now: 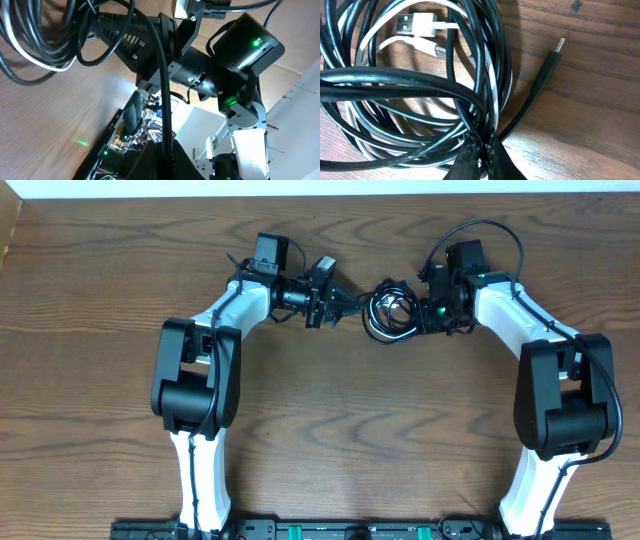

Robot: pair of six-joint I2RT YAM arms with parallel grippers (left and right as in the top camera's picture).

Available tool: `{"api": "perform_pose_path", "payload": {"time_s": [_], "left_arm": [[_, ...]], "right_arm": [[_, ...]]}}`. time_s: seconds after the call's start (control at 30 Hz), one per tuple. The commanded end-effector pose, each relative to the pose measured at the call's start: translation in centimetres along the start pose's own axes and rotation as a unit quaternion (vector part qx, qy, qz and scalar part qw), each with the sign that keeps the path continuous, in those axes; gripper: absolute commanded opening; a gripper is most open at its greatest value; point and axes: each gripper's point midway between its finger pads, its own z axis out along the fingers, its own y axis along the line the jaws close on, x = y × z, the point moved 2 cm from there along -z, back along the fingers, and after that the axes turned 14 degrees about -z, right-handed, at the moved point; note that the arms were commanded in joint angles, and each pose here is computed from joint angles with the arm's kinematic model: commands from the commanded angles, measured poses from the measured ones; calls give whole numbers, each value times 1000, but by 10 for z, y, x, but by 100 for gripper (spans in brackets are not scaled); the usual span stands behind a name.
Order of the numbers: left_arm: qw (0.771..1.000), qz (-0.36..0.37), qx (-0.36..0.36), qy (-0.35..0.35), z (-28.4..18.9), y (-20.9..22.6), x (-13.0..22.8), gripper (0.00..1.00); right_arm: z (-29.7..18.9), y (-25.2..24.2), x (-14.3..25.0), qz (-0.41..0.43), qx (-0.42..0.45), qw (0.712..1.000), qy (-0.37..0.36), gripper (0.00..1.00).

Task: Untangle cables

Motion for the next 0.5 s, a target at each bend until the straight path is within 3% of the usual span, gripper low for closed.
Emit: {"api": "perform_pose_path", "payload": {"time_s": [0.0,0.03,0.17,0.33,0.4,0.47], "left_arm": [[999,39,7,3,-4,-8,5,41],[999,45,4,-7,-6,-7,2,57],[995,60,-18,-73,-20,-2,-19,75],[967,33,-125,-219,-47,22,-41,76],[938,31,-202,-279,-63,29,-37,68],[883,47,-304,-355,-85,25,-19,63]], "right_arm": [[2,-7,8,10,7,1000,13,1],[-1,-4,5,11,-2,1000,9,1],[-24,15,-11,9,-57,998,-20,1],[-41,24,-13,8,-69,997,-27,6],[-41,24,-12,9,-69,997,-26,7],[-40,24,-12,9,-69,997,-26,6]]}}
